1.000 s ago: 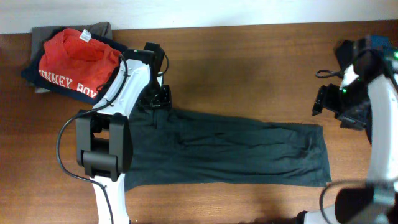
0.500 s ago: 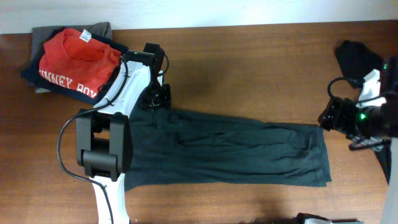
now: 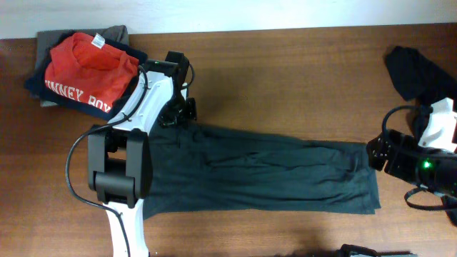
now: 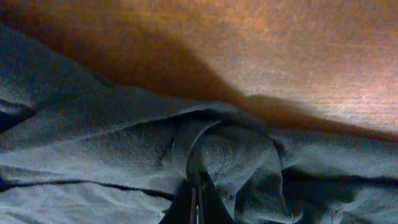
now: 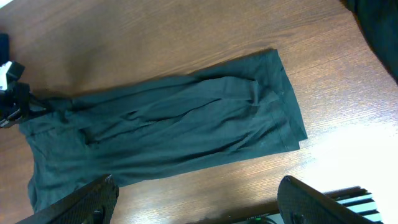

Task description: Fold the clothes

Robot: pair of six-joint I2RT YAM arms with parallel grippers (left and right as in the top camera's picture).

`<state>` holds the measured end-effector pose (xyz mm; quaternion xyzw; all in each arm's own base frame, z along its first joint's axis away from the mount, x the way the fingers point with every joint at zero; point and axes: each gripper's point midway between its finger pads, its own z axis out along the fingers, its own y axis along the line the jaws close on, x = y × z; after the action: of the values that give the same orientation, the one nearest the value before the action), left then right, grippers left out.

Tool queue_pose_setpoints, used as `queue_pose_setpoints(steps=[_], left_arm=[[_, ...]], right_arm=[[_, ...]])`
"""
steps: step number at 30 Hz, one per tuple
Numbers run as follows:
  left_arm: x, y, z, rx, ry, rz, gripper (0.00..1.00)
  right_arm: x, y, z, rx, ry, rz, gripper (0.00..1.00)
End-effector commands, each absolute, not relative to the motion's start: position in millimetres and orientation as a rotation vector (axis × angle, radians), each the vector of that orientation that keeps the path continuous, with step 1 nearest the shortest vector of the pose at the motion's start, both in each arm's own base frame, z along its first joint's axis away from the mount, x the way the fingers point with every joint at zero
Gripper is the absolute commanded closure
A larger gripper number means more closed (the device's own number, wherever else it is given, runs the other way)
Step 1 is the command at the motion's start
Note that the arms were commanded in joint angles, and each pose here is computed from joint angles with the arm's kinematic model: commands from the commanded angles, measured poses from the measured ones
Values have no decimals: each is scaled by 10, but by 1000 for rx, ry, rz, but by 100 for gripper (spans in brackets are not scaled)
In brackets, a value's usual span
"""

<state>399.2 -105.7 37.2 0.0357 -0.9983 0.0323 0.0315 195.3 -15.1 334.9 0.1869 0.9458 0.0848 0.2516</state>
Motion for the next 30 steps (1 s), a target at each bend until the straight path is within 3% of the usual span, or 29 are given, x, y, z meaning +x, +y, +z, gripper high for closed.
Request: queue_pose_setpoints(steps=[1,18,30], left_arm=[[3922,-1017,343,121,-3038,90,99],[3382,-650,814,261,-2893,-201,99],[2961,-604,964,214,-2717,-264,99]], right_arm=[[1915,-121,3356,492,2572,244,13],[1844,-104,2867,555,2737,267,14],[1828,-99,2854,555,2740,268,14]])
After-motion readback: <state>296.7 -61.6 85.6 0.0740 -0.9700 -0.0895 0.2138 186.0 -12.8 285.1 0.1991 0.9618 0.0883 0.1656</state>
